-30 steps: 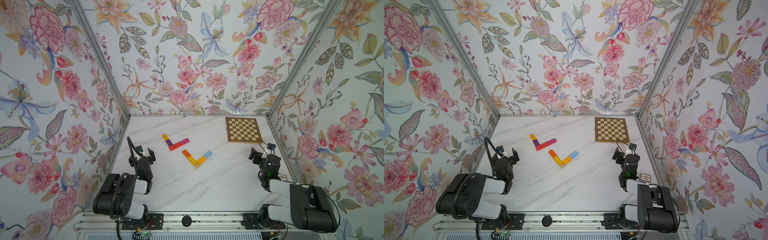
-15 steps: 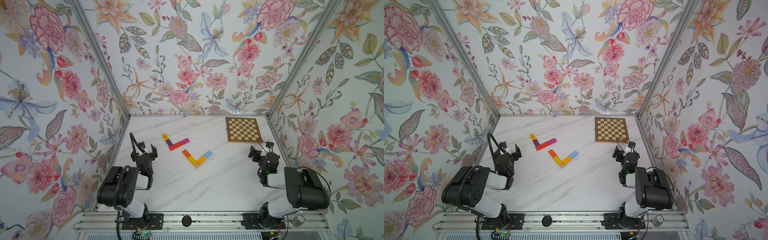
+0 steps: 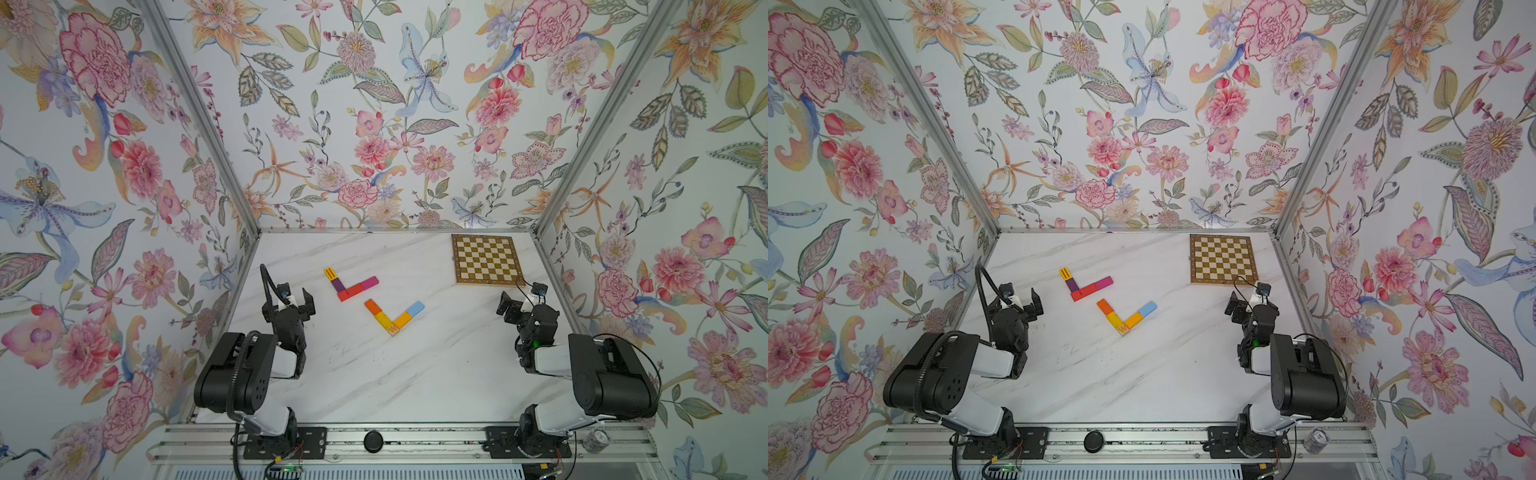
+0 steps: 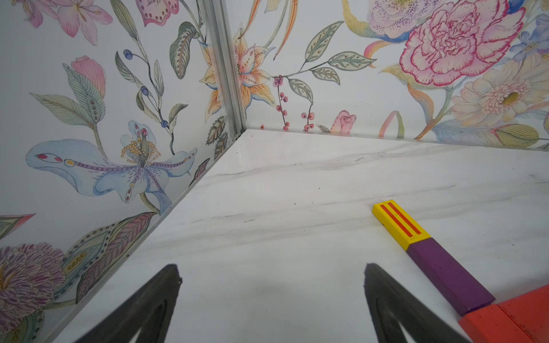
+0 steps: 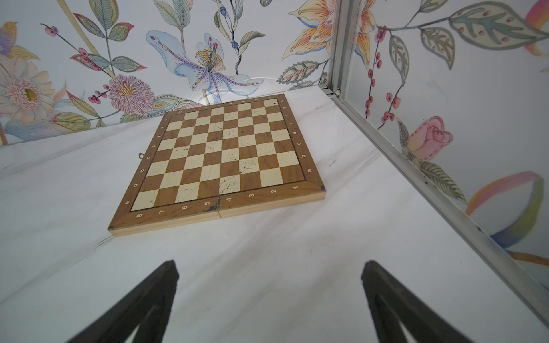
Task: Assemble the letter v with building blocks
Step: Reset both arms
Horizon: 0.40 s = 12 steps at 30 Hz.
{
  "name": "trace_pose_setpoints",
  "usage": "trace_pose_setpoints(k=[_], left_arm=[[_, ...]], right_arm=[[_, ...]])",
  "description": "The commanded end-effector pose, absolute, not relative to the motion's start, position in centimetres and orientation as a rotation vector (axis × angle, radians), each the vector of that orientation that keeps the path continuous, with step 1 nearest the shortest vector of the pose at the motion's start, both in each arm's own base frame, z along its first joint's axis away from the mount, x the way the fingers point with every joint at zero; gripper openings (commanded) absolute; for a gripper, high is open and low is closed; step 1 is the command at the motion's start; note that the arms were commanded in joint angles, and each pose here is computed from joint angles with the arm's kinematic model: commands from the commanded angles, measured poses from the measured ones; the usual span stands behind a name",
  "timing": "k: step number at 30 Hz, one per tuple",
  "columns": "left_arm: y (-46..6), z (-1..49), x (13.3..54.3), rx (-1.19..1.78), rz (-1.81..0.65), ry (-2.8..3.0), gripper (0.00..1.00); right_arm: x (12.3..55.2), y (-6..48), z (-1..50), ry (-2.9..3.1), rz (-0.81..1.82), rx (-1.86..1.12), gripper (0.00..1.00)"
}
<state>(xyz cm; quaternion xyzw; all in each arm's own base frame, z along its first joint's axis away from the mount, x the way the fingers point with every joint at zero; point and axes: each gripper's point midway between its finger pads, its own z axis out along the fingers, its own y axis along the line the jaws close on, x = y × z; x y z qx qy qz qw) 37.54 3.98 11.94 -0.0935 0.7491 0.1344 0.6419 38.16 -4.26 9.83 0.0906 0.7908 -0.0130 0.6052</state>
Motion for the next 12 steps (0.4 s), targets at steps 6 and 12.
trace_pose_setpoints(k=[6, 12], left_arm=[[4.25, 12.14, 37.72, -0.212, 0.315, 1.705, 0.99], [4.25, 12.08, 37.72, -0.212, 0.315, 1.707, 0.99]], right_arm=[[38.71, -4.33, 10.48, 1.812, -0.048, 0.211, 0.99], [38.68, -4.33, 10.56, 1.807, -0.045, 0.211, 0.99]])
